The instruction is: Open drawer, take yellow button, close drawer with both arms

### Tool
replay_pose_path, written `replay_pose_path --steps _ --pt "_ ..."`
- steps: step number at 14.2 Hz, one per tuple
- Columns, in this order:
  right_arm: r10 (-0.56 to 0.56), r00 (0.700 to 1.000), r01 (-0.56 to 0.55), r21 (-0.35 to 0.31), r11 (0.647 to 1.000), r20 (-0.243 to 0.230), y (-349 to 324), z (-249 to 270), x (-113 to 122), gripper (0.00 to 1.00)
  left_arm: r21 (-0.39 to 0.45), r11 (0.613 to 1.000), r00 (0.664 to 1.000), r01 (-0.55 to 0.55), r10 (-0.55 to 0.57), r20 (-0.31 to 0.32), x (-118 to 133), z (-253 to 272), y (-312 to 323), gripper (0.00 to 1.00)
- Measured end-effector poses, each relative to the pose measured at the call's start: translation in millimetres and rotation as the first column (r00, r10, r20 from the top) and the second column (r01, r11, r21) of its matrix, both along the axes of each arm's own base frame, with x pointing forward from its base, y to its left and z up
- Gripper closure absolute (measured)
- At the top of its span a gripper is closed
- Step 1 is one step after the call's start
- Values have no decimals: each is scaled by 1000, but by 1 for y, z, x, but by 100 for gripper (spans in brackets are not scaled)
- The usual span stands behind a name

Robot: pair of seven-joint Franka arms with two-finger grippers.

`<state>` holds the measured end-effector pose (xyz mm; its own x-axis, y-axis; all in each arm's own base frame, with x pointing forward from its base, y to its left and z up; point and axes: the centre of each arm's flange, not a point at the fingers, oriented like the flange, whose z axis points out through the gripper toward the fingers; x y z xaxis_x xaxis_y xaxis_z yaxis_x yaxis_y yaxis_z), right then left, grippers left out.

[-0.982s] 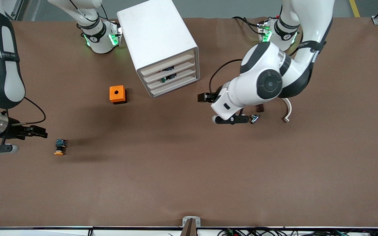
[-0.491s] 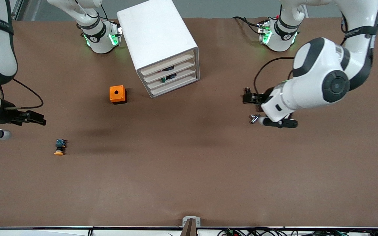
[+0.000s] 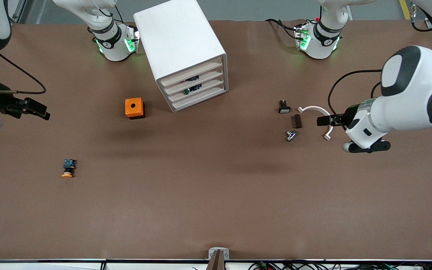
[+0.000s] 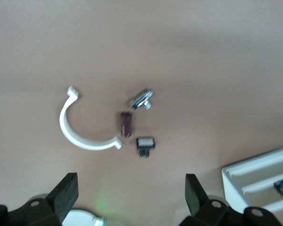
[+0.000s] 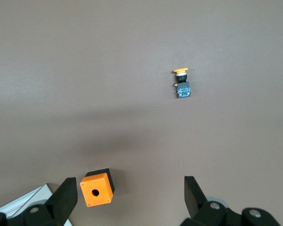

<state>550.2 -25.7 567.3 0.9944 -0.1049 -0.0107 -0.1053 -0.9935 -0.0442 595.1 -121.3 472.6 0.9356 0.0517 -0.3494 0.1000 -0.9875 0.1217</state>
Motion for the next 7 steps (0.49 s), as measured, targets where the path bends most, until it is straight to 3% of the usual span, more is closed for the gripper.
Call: replay_pose_path --steps 2,7 --pt "-5 1000 5 1 1000 16 1 11 -13 0 5 1000 1000 -25 25 -10 0 11 21 0" --pt "-6 998 6 -1 1000 63 2 22 -18 0 3 1000 996 3 -3 88 -15 69 79 0"
